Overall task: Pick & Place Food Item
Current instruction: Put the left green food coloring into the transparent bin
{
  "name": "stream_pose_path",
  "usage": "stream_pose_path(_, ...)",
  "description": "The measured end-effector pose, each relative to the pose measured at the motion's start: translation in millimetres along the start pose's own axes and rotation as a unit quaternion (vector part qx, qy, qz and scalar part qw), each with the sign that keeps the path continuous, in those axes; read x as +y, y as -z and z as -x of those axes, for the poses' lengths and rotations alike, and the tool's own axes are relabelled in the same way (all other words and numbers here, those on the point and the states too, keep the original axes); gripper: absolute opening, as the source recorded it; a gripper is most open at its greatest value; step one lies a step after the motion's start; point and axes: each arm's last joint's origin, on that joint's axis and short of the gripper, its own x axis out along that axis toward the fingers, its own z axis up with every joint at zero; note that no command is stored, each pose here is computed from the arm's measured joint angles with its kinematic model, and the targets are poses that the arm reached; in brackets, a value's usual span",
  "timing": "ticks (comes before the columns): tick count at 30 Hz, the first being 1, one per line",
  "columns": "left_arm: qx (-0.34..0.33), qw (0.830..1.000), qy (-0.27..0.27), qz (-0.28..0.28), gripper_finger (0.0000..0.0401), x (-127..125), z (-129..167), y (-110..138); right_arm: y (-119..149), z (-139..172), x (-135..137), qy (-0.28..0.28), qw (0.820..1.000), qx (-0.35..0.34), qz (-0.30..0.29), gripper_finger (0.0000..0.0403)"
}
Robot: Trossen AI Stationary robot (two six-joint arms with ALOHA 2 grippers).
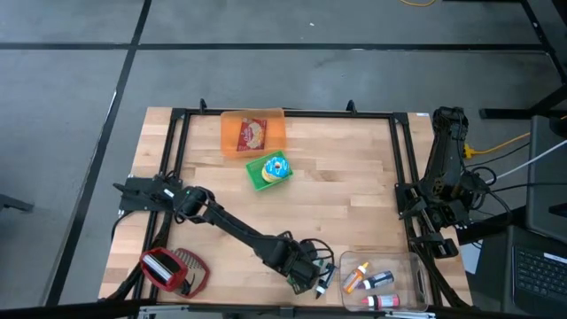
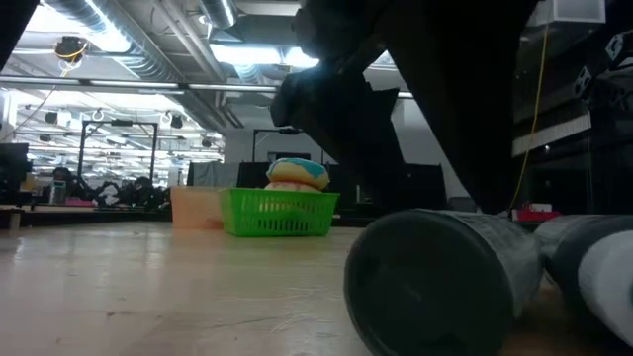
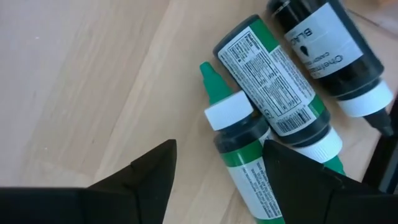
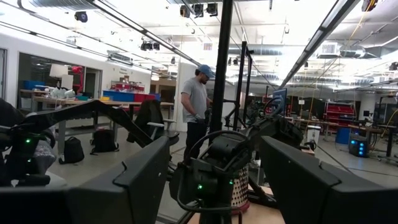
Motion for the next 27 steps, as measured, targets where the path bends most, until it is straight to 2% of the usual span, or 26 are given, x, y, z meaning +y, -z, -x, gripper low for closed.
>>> stream_pose_path(8, 0.007, 1.000, 0.028, 0.004, 0.0236, -3.4, -5.3, 0.5, 0.0, 0.0, 0.0, 0.000, 1.000, 0.000, -0.001, 0.0251)
stream_pose_path(15, 0.012, 1.000, -0.004, 0.006, 0.0237, 4.3, -5.7, -0.6, 0.1, 0.0, 0.0, 0.000, 1.000, 0.000, 0.000, 0.0251)
stream_pose_path(27, 0.054, 0.998, -0.011, 0.035, 0.0238, 17.6, -21.6, 6.4, 0.2, 0.0, 0.1, 0.000, 1.000, 0.000, 0.000, 0.0251)
